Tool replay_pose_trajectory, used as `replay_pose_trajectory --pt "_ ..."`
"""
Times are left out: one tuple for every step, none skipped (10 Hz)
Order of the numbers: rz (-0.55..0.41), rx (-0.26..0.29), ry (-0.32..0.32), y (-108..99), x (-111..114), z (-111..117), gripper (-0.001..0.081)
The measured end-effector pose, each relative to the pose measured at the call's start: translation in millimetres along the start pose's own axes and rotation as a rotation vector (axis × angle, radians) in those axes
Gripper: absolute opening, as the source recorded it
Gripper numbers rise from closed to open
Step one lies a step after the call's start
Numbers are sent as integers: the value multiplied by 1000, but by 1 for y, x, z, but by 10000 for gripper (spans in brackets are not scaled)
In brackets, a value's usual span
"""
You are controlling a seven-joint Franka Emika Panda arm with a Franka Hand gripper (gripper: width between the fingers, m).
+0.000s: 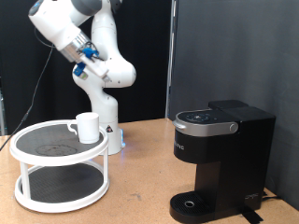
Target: Make a cup of coffee with the keurig machine
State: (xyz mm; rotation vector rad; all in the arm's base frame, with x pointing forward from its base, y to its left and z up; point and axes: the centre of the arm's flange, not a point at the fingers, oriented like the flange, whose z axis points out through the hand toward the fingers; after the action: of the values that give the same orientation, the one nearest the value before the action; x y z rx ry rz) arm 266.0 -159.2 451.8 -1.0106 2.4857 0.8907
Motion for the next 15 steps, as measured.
replay_pose_trajectory --pt "-2 8 -17 -3 7 -4 0" --pt "-6 12 -30 -5 10 -6 0" --pt "-6 10 -28 -5 10 -5 0" --pt "-11 -6 -27 -3 11 -5 0" --pt "-24 -29 -29 -3 15 -9 0" --pt "-37 -50 -32 -3 20 -16 0" --pt "-40 -62 -43 -6 25 -26 0" --pt "-35 -65 -57 -11 29 -37 0" --pt "-25 -67 -70 -16 34 -49 0" --pt "-19 -72 -83 -21 38 -62 0" --pt "-16 -76 -91 -25 42 -73 0" --pt "-13 -80 -94 -29 45 -82 0" --pt "-14 -81 -94 -33 47 -89 0" --pt "-17 -78 -94 -36 48 -94 0" --pt "-18 -73 -93 -39 49 -97 0"
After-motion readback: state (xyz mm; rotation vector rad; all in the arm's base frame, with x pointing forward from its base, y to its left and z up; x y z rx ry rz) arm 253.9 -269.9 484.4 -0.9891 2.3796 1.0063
